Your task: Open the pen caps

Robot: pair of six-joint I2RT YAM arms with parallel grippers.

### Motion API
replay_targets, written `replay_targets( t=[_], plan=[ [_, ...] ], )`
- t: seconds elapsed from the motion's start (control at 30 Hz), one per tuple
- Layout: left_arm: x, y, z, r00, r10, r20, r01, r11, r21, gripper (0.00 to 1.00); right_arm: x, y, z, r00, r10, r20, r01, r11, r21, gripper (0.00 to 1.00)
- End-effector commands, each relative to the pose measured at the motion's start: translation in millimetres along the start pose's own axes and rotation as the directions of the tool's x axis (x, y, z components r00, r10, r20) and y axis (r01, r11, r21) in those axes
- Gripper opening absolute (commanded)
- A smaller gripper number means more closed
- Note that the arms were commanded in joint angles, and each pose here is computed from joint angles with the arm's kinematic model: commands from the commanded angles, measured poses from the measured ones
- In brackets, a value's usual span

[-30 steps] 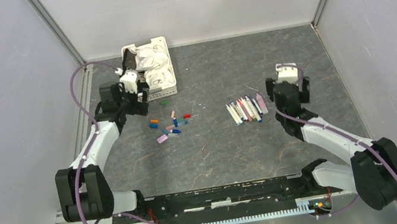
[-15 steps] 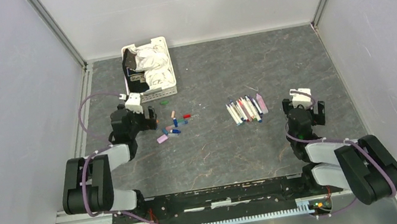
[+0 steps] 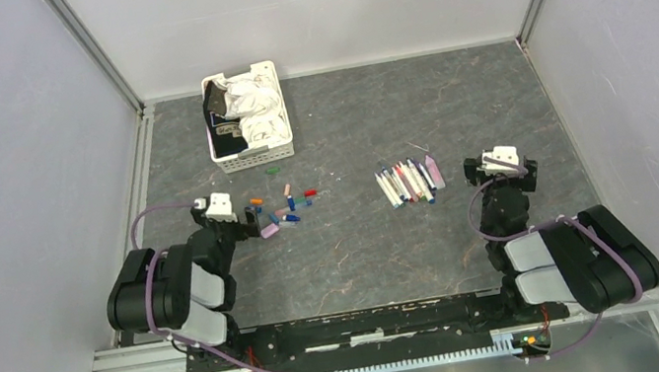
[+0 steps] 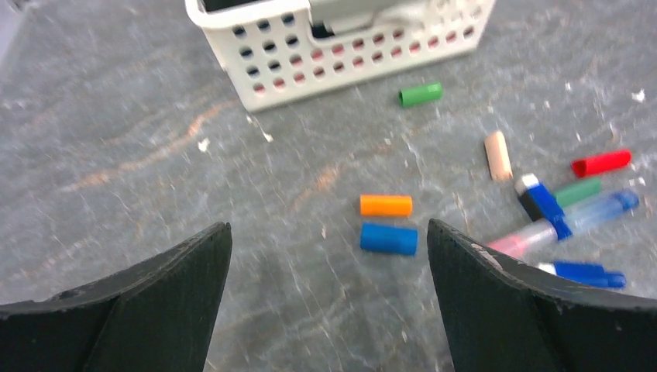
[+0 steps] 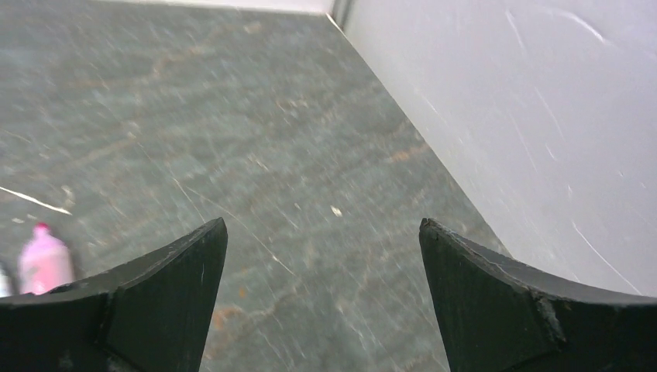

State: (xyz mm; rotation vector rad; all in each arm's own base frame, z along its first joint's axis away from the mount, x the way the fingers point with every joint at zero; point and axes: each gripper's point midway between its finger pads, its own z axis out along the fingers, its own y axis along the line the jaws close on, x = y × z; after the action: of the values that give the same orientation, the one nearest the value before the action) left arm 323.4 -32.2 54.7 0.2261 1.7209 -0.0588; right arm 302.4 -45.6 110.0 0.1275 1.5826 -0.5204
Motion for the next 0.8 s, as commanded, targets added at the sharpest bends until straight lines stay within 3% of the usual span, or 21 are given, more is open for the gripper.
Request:
replay_targets(
  t=[0.0, 0.03, 0.1, 0.23, 0.77],
  plan=[
    [-49.1, 21.2, 18.0, 0.986, -0.035, 0.163, 0.051, 0.994, -0.098, 1.0, 15.4, 2.4, -32.2, 0.998, -0.017, 0.053, 0.024, 0.989, -0.143, 0.98],
    [-42.3, 24.9, 25.9, 0.993, -0.051, 0.111, 0.063, 0.991, -0.116, 1.0, 8.9, 6.1, -30.7, 0.996, -0.034, 0.087, 0.048, 0.985, -0.168, 0.98],
    [-37.2, 34.4, 44.9, 0.995, -0.087, 0.047, 0.093, 0.984, -0.153, 1.0, 16.8, 10.3, -24.9, 0.998, -0.038, 0.043, 0.045, 0.984, -0.174, 0.98],
    [-36.2, 37.1, 45.8, 0.994, -0.103, 0.041, 0.108, 0.983, -0.15, 1.0, 24.6, 17.1, -11.9, 1.0, -0.013, -0.006, 0.011, 0.976, -0.218, 0.98],
    [-38.4, 38.2, 43.5, 0.994, -0.101, 0.05, 0.108, 0.982, -0.156, 1.0, 22.5, 14.9, -12.3, 1.0, -0.01, 0.005, 0.011, 0.977, -0.212, 0.98]
  ],
)
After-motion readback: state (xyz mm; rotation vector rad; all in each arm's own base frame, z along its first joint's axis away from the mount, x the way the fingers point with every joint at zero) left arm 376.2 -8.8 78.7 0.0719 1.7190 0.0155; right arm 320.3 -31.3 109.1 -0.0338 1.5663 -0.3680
